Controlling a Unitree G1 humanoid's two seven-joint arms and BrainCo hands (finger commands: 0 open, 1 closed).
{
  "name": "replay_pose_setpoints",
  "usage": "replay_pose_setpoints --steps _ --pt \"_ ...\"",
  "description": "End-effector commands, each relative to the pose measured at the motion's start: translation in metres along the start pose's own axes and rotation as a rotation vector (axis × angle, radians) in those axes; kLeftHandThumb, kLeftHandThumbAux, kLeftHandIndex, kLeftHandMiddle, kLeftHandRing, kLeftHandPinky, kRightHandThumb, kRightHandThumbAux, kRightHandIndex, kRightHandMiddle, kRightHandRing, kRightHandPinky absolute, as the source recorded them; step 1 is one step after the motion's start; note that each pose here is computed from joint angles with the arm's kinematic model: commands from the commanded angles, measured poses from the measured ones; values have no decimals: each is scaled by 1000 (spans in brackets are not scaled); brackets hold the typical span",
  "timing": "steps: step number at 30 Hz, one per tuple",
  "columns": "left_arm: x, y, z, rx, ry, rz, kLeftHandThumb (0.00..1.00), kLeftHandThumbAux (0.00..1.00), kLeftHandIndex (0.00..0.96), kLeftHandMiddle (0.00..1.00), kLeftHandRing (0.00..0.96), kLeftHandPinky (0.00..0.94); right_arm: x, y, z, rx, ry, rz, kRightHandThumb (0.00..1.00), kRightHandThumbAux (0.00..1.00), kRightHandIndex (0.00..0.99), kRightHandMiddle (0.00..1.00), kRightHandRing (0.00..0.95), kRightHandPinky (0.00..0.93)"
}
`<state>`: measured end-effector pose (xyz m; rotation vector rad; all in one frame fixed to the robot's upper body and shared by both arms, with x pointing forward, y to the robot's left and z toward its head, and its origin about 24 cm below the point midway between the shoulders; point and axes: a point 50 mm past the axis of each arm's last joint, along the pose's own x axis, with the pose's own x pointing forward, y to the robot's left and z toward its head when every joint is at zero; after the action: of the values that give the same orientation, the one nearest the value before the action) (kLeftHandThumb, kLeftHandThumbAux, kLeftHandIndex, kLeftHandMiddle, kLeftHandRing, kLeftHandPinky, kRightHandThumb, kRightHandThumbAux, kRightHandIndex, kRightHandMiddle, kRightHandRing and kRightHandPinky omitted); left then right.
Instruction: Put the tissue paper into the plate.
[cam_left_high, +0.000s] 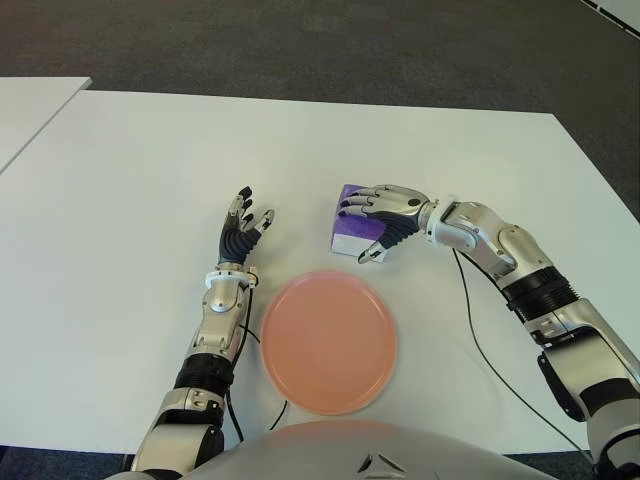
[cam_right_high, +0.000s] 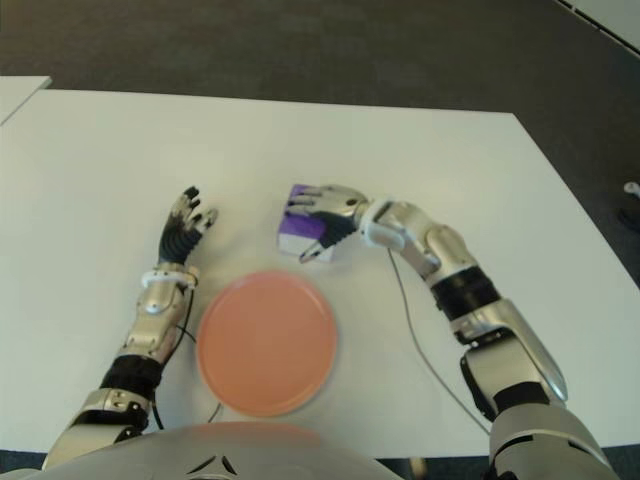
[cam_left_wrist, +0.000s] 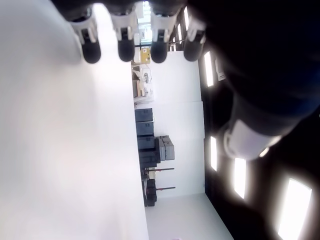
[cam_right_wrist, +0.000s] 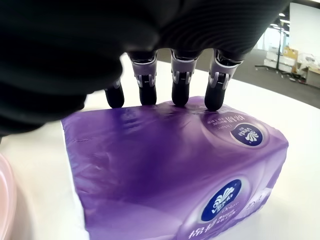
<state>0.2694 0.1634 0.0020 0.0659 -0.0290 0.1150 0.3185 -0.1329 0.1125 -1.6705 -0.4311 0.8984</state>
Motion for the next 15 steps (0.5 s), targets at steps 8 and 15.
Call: replay_pose_setpoints --steps 8,15 --pt "-3 1 -5 -10 22 6 196 655 87 75 53 62 -11 -5 -17 61 33 -95 337 295 0 0 0 0" --pt "-4 1 -3 -4 13 1 209 648 86 71 44 35 -16 -12 -20 90 50 -165 319 316 0 0 0 0"
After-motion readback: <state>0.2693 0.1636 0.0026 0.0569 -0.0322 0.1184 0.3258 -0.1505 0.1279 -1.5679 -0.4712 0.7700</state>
